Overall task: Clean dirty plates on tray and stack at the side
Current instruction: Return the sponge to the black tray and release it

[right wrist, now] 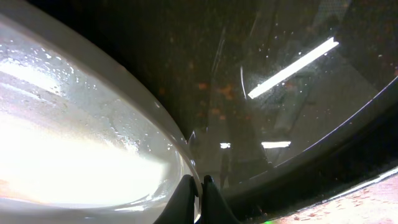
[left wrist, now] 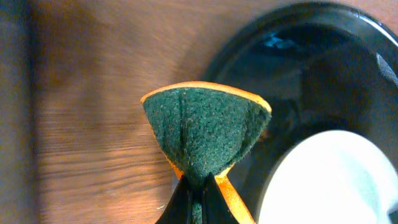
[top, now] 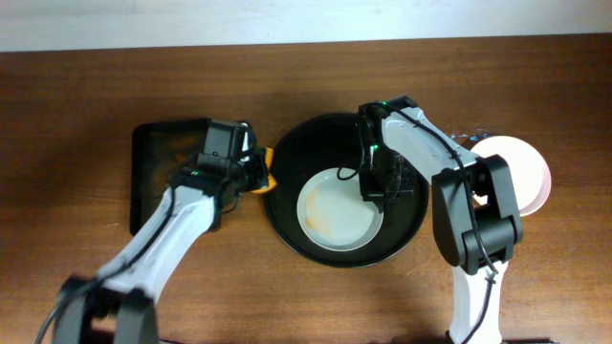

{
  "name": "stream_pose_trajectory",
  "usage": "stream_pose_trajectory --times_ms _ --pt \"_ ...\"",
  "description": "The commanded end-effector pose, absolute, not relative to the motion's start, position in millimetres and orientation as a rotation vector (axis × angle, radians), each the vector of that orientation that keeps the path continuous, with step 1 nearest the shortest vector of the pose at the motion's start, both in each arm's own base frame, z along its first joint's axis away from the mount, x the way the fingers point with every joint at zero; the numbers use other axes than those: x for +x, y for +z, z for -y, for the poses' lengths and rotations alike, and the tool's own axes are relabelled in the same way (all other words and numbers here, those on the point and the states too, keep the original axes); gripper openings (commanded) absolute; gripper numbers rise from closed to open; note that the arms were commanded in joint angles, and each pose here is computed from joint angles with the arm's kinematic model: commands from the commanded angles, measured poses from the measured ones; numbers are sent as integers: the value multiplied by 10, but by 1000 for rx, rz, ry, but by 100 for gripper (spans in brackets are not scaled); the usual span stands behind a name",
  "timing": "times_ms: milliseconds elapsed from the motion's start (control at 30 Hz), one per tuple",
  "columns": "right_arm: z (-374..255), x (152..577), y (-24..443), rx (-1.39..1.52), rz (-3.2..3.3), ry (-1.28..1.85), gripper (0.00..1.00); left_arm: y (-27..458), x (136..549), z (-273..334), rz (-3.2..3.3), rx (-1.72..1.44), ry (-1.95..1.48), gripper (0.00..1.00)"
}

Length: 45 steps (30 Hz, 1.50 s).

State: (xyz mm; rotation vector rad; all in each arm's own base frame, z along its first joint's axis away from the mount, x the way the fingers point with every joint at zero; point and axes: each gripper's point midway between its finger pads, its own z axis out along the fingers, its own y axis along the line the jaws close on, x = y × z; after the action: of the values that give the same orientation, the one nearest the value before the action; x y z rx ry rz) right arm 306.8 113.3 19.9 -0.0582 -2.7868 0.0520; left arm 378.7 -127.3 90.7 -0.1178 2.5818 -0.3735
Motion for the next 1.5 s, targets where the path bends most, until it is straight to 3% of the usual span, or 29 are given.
stream_pose_trajectory --times_ms 0,100,200,467,533,567,600,767,1100,1133,1167,1267,1367,1467 --pt "-1117 3071 271 -59 2809 62 4 1570 3827 933 -2391 -63 -151 1" --pt "-1117 3071 271 -59 2809 63 4 1467 3690 342 -2441 -205 143 0" --pt "-1119 3076 269 -59 2811 61 4 1156 3654 -28 -2537 -318 221 1" --pt "-1119 3078 269 -59 2812 62 4 -56 3483 -186 -2884 -438 137 1" --pt "-1120 3078 269 -59 2812 61 4 -65 3504 -218 -2878 -449 142 28" --pt "-1119 3077 269 -59 2812 62 4 -17 3556 -236 -2868 -462 122 29" --pt "-1119 3077 269 -59 2812 62 4 117 3645 -205 -2857 -453 62 0" --pt "-1119 3079 269 -59 2813 61 4 925 3939 -45 -2687 -332 -95 0" --pt "-1122 3088 266 -59 2816 60 4 -63 3624 -39 -2919 -377 -96 1" --pt "-1122 3087 266 -59 2816 60 4 -125 3593 -68 -2939 -387 -80 45" --pt "-1122 3087 266 -59 2816 60 4 -131 3585 -132 -2938 -395 -31 59" --pt "-1122 3088 265 -58 2817 59 4 155 3694 -322 -2877 -443 16 59" --pt "-1124 3095 263 -59 2820 58 4 860 3911 -334 -2688 -417 -5 59" --pt "-1125 3096 263 -59 2820 58 4 1231 3761 -322 -2639 -410 -12 59"
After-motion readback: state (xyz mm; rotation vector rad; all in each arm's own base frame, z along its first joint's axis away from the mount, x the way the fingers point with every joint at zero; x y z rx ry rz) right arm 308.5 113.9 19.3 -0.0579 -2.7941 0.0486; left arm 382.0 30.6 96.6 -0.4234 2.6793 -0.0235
